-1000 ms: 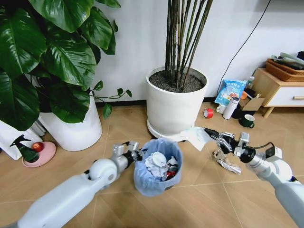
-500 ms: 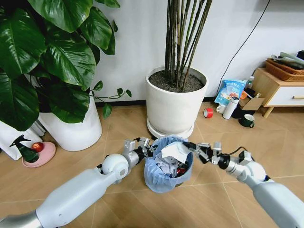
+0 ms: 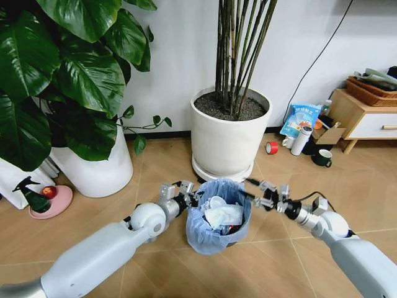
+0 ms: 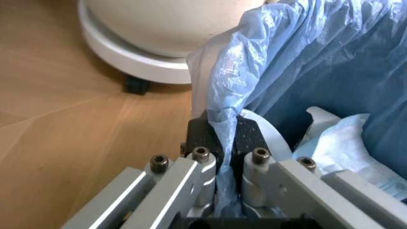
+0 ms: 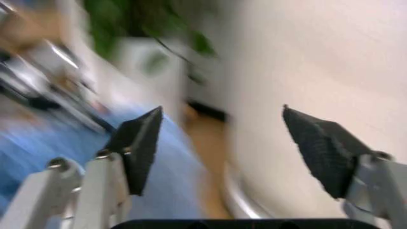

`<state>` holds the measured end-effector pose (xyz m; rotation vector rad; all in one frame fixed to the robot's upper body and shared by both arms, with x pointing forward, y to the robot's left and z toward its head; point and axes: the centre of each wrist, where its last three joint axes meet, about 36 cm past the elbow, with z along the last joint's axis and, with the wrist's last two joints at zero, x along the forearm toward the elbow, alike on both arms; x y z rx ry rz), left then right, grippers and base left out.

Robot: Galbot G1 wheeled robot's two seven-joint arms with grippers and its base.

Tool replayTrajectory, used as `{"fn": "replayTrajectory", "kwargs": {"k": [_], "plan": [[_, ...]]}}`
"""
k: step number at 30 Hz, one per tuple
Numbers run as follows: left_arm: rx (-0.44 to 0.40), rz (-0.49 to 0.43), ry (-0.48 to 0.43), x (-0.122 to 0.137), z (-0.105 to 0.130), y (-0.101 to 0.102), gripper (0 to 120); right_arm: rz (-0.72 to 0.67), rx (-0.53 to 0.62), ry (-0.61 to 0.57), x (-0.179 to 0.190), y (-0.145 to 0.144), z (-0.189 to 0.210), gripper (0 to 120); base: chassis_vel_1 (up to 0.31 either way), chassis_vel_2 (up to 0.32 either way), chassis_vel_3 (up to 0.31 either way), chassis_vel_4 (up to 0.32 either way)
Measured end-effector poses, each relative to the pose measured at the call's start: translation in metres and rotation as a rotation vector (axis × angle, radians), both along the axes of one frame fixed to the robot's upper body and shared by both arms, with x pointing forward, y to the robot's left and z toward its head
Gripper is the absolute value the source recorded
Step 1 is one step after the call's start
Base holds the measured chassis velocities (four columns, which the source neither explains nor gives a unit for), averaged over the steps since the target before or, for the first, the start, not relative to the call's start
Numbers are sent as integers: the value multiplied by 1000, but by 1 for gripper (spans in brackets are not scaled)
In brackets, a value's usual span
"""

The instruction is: Pick up the trash bin and place the garbage on the floor into it.

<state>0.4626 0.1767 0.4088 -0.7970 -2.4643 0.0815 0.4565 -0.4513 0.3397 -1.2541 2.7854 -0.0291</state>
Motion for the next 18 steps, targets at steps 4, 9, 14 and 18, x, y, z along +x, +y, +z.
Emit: {"fn": "replayTrajectory", "kwargs": {"k": [4,9,14,18], "plan": [[-1,32,-8,-5,6,18,0,-155,-212,67,-15,-61,-6,91,0,0,0,0],[2,53,-13,-9,8,29,0,-209,-283,107,-29,-89,-10,100,0,0,0,0],[-2,71,-21,-11,10,36,0,-246,-408,164,-45,-121,-21,100,0,0,0,0],[-2,78,-25,-12,11,39,0,-256,-488,190,-51,-138,-26,100,0,0,0,0]]}}
